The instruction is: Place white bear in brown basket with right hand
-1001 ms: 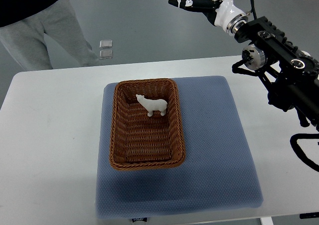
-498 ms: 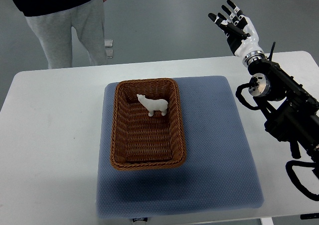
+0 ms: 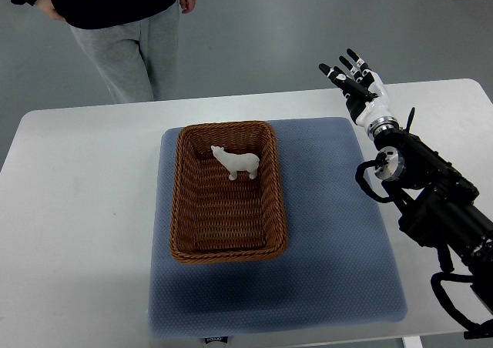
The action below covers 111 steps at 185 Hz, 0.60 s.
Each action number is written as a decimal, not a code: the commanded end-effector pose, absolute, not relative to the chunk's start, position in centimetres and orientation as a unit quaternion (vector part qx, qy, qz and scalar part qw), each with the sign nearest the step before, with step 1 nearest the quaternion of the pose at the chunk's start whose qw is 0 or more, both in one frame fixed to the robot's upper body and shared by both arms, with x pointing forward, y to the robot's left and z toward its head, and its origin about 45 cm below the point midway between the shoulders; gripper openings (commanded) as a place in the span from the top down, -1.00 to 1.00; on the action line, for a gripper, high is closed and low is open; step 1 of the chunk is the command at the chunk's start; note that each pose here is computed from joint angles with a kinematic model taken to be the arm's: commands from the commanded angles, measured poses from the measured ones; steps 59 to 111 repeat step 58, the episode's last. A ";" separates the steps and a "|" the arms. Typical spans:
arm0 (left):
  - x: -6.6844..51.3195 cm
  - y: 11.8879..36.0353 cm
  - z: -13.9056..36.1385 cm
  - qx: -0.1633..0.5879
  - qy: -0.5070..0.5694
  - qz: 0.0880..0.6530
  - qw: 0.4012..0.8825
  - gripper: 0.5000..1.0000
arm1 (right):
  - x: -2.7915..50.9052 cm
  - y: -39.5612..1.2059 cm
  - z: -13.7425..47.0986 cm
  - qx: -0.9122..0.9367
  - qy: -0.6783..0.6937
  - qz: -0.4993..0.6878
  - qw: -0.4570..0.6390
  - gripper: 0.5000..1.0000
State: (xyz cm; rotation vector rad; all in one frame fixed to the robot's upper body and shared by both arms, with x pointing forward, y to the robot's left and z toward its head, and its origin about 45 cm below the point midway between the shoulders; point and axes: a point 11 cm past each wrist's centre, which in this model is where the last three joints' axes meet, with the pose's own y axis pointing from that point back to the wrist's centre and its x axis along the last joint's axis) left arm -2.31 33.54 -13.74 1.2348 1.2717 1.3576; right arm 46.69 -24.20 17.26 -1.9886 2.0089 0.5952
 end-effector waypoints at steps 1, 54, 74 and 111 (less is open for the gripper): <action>-2.3 33.5 -13.7 0.497 0.512 0.546 0.439 -1.00 | 46.5 -24.5 16.7 -0.678 0.694 0.208 0.123 -0.69; -2.3 33.5 -13.7 0.497 0.512 0.546 0.439 -1.00 | 45.8 -25.9 15.3 -0.653 0.722 0.202 0.112 -0.69; -2.3 33.5 -13.7 0.497 0.512 0.546 0.439 -1.00 | 45.7 -25.9 15.3 -0.650 0.724 0.200 0.115 -0.69; -2.3 33.5 -13.7 0.497 0.512 0.546 0.439 -1.00 | 45.7 -25.9 15.3 -0.650 0.724 0.200 0.115 -0.69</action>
